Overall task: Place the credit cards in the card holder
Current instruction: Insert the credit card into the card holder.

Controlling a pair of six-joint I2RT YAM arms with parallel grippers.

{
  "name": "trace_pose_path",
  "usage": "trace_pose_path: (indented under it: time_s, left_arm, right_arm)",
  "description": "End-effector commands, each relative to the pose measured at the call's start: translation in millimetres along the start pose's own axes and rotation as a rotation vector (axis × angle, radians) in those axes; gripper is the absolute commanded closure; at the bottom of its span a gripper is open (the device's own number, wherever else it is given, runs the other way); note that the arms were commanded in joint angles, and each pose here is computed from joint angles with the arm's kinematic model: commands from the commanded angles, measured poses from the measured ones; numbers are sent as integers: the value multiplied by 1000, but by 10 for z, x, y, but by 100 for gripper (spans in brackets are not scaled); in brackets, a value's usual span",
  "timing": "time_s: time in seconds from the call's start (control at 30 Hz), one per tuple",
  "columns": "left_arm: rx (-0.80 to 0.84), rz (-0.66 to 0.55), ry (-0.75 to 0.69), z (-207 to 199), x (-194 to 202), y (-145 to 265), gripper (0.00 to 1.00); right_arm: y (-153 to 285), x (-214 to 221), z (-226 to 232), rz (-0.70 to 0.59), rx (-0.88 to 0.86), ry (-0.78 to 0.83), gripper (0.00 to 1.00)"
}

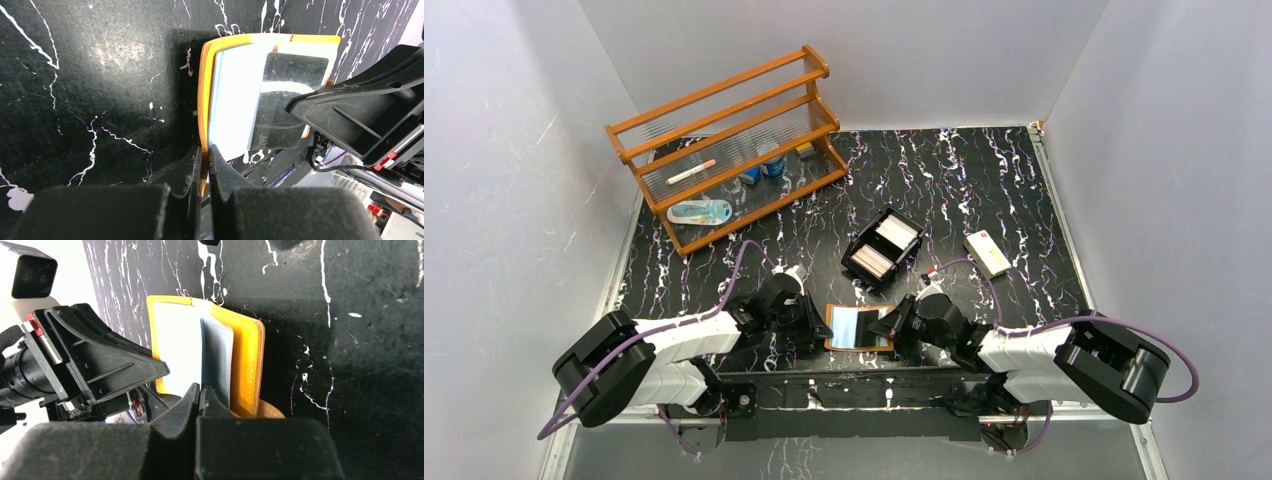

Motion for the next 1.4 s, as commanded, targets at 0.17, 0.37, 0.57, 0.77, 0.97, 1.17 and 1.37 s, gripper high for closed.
trace_pose_path:
  time_s: [0.17, 0.37, 0.57, 0.77, 0.97, 1.17, 1.37]
  left_arm:
    - [-51, 13, -31, 76, 42, -15, 98]
    - [-40, 21, -48, 42, 43, -17, 97]
    - [-42, 28, -60, 43, 71, -16, 97]
    - [-46, 38, -71, 37, 70, -26, 97]
    - [-47, 26, -73, 22, 59, 1, 96]
    - [-52, 14, -71, 22, 42, 15, 96]
    - [-48, 12, -72, 5, 40, 20, 96]
  right_arm:
    - [-19, -4, -34, -18, -3, -16, 99]
    - [-22, 29, -16, 3, -20, -15, 100]
    - [-29, 49, -34, 16, -5, -23, 100]
    - [-22, 94, -54, 51, 1, 5, 100]
    - [-52, 52, -161, 60, 155, 73, 75]
    - [93, -54, -266, 31, 332, 131, 56]
    - [75, -92, -101, 42, 345, 154, 56]
Point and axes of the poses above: each gripper's point midway between its finger pads, its own y axis back along the fingers, its own z axis along the line the jaws close on, x = y × z, the point moved 3 cm from there along y, back along the fingers, and after that the axes turned 4 degrees about -y, right-handed, at the moved point
